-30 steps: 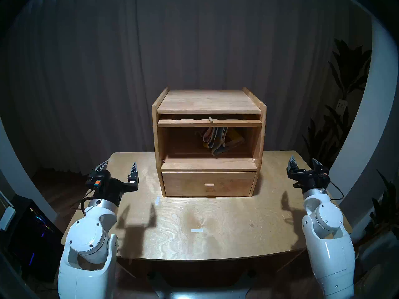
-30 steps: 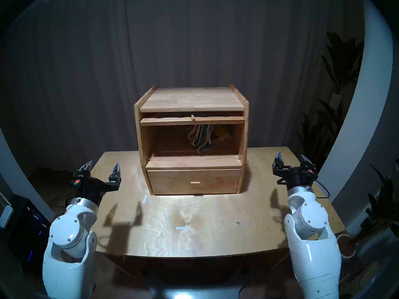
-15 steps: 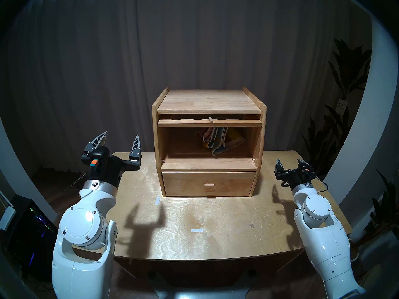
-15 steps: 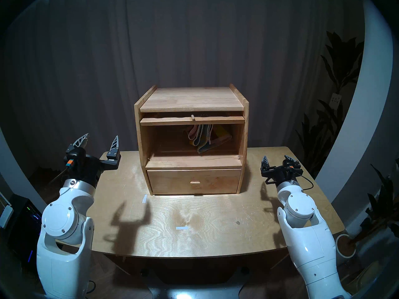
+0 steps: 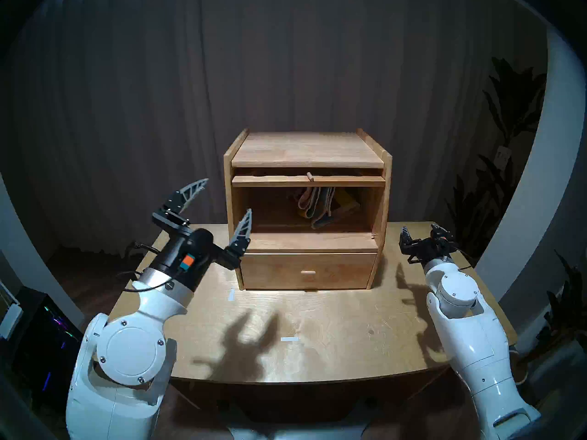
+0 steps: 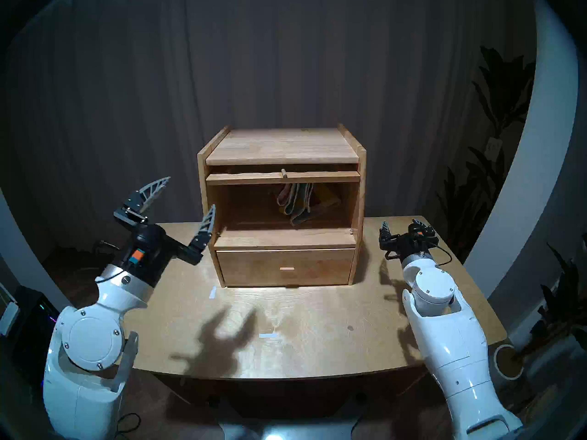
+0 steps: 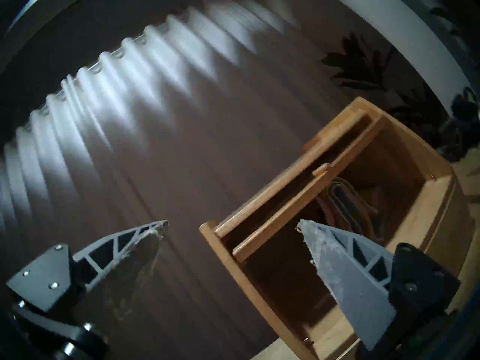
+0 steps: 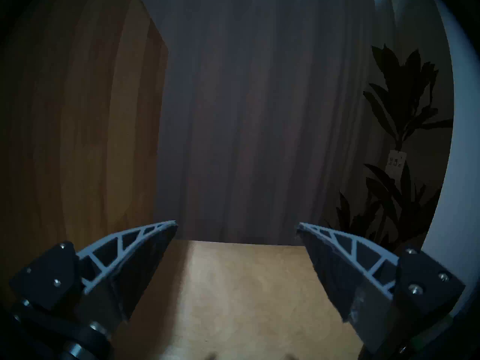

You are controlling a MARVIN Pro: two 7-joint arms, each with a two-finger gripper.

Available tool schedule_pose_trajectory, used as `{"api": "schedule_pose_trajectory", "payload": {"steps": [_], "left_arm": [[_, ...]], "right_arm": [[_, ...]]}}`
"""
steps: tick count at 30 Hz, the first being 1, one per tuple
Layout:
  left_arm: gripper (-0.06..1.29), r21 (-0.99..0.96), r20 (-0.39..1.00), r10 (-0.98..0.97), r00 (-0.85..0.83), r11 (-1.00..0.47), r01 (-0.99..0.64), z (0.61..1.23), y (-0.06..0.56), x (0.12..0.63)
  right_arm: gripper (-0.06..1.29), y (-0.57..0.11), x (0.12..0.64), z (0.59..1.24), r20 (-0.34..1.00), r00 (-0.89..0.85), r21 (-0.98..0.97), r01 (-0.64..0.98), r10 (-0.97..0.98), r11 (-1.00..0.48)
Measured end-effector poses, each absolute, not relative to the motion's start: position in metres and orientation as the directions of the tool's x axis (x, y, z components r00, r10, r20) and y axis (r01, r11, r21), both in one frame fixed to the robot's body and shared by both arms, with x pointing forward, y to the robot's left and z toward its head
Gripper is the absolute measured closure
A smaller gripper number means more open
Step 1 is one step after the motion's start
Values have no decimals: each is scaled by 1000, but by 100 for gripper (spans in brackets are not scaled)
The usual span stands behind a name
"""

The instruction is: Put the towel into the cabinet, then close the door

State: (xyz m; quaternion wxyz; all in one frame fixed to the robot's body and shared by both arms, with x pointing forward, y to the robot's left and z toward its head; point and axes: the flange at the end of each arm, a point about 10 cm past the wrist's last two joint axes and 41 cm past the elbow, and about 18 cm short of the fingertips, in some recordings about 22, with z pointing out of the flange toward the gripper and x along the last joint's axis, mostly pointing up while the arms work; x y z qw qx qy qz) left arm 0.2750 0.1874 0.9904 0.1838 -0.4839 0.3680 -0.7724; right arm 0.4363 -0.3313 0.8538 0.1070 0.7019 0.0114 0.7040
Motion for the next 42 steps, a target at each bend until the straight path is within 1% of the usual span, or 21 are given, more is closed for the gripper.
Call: {"api": "schedule_pose_trajectory", "payload": {"steps": [5,8,12,14,16,18,19,21,22,26,32,35,36,42], "left_arm": [[-2,-870,433,-745,-508,-492,-21,990,186,276],[-2,-908,352,-783,-512,-419,17,991,190,279],[-2,-962,158,-851,-500,-247,116,992,198,290],[-2,-969,108,-864,-492,-203,143,992,200,293],[-2,-972,15,-880,-475,-125,200,991,202,299],[-2,-970,-19,-883,-470,-98,224,991,202,302],[-2,-964,-66,-885,-461,-63,258,990,200,305],[-2,-958,-100,-884,-456,-37,283,989,197,308],[-2,-952,-142,-883,-448,-2,305,986,194,311],[-2,-946,-204,-890,-408,73,316,982,183,319],[-2,-970,-126,-909,-398,29,242,985,165,323],[-2,-979,-31,-919,-392,-52,199,992,159,324],[-2,-979,21,-924,-381,-95,178,997,157,325],[-2,-977,137,-933,-333,-182,109,1006,149,329]], "right_arm": [[-2,-332,444,855,985,6,173,-140,174,-975],[-2,-332,446,856,984,4,176,-144,178,-974],[-2,-330,451,859,981,-6,191,-141,193,-971],[-2,-329,452,860,980,-10,198,-137,201,-971],[-2,-329,452,861,976,-15,213,-133,217,-968],[-2,-329,452,861,974,-17,220,-133,224,-966],[-2,-330,452,862,971,-18,232,-132,237,-964],[-2,-331,451,862,969,-18,243,-130,248,-961],[-2,-331,450,861,966,-17,255,-127,259,-959],[-2,-333,446,857,959,-13,280,-121,284,-952],[-2,-334,444,856,955,-9,294,-118,297,-949],[-2,-334,444,856,954,-9,298,-118,301,-947],[-2,-334,444,856,953,-9,300,-118,303,-947],[-2,-335,444,857,951,-10,305,-119,308,-945]]}}
